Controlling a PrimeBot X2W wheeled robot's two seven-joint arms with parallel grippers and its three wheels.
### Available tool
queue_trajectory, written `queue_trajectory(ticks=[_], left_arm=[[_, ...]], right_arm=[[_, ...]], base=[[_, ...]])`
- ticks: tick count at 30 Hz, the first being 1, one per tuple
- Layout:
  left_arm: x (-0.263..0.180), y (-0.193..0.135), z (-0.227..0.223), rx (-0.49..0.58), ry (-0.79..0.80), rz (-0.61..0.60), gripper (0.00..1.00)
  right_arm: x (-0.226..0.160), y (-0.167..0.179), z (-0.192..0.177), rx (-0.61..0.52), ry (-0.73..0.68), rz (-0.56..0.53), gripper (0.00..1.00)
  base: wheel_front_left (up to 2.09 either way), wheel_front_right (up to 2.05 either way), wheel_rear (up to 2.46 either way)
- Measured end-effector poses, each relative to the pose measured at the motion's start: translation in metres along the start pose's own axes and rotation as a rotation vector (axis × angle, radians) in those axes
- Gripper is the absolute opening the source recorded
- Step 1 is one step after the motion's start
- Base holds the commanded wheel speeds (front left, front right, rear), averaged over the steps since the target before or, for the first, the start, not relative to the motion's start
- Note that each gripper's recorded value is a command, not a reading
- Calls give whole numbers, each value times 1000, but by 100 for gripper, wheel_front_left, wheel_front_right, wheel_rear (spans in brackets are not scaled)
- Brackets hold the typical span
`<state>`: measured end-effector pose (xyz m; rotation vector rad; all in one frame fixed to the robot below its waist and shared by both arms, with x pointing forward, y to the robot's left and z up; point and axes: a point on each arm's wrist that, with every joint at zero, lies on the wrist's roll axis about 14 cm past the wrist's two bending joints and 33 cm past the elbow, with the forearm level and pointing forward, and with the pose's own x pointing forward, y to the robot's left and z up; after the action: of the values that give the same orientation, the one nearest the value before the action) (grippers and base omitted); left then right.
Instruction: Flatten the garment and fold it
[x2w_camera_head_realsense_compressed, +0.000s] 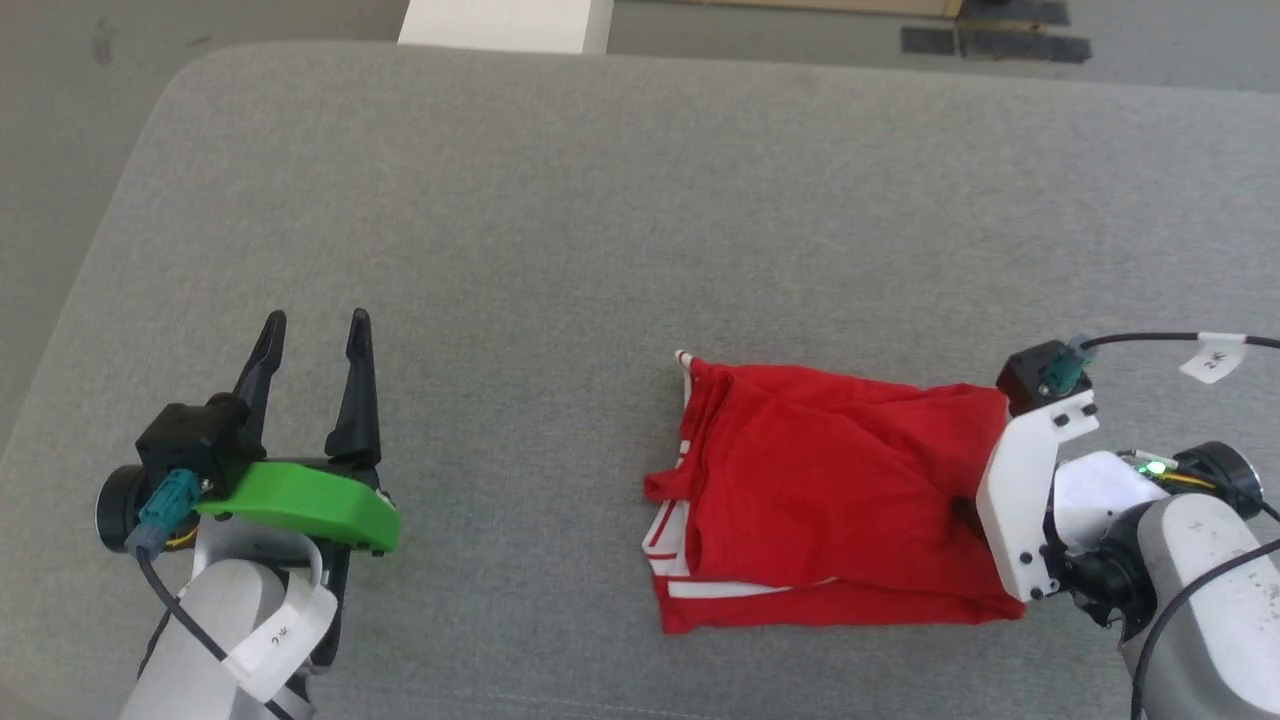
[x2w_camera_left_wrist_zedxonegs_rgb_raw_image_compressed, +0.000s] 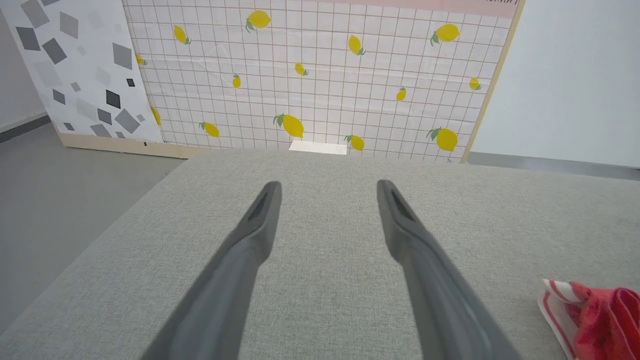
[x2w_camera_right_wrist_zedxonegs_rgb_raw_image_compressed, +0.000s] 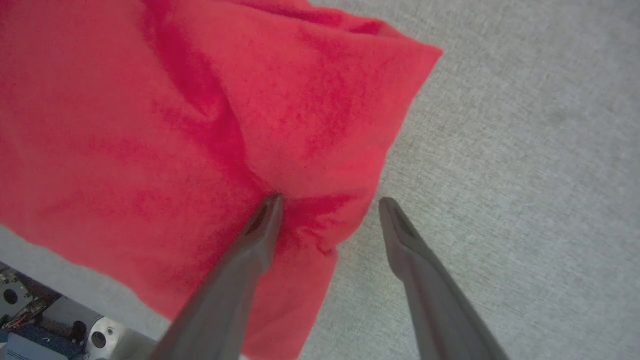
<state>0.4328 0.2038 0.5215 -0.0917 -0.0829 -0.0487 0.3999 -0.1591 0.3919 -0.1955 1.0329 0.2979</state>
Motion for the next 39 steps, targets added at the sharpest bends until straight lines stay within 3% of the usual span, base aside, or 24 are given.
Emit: queue_trajectory(ticks=[11, 12, 13, 26, 32, 39], left_arm=[[0, 10, -9, 5, 22, 29, 100], [0, 10, -10, 3, 21, 26, 100], [0, 9, -10, 2, 21, 23, 100], [-4, 2, 4, -5, -14, 9, 100], [7, -20, 11, -8, -39, -60, 100], [36, -74, 9, -30, -33, -212, 100]], right_arm=[[25, 16, -14, -63, 88, 35, 100], [26, 16, -13, -63, 89, 38, 25], [26, 17, -13, -60, 89, 41, 0], [0, 13, 15, -72, -32, 56, 0], [-28, -24, 23, -40, -85, -23, 0], [-64, -94, 6, 82, -98, -181, 0]], base=[[0, 0, 0], [0, 0, 0], [0, 0, 0], [0, 0, 0], [0, 0, 0], [0, 0, 0]])
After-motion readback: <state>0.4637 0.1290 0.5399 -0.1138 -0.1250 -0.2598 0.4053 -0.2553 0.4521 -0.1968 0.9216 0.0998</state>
